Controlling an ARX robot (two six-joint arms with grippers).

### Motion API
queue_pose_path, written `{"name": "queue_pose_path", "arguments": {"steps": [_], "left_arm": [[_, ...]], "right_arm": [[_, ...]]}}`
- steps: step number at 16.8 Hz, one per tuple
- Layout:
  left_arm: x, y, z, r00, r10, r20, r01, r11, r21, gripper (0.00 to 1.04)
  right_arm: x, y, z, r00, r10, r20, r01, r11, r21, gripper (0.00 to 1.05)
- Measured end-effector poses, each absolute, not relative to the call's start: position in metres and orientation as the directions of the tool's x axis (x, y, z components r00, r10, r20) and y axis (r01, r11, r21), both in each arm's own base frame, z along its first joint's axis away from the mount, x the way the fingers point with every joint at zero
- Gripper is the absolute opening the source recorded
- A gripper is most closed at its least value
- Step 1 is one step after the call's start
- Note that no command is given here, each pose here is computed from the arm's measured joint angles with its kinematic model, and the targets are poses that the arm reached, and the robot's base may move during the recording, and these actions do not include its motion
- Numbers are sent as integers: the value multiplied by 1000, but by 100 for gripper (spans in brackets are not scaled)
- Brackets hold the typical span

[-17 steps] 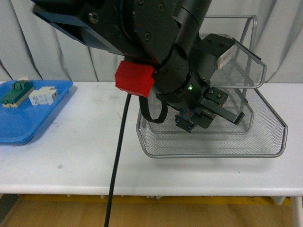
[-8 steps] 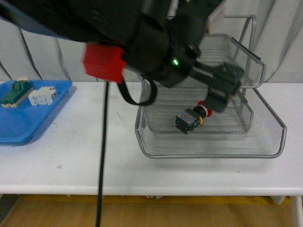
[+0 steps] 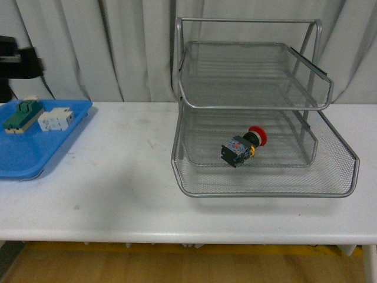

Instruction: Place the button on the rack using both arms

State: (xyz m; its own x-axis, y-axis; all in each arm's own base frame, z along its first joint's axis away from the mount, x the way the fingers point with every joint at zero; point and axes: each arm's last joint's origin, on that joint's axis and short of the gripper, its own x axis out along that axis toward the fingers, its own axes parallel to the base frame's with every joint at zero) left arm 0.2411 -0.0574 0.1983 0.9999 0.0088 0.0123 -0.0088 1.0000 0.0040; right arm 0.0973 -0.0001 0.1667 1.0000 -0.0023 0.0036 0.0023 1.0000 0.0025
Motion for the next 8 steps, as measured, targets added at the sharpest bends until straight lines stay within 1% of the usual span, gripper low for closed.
{"name": "queue_pose_path", "arguments": {"steps": [2,3,5,8], "left_arm": [[219,-42,187,1000,4,-12,-4,1000,9,4],[209,-36,181,1000,-3,-25,4,1000,8,2],[192,-25,180,1000,6,-6,-6,1000,5,2],[171,-15,173,1000,0,-21,0,1000,6,2]], "right_arm": [[97,0,167,1000,-2,4,2,1000,2,98],[97,0,167,1000,-2,4,2,1000,2,98],[97,0,167,1000,-2,4,2,1000,2,98],[97,0,167,1000,-2,4,2,1000,2,98]]}}
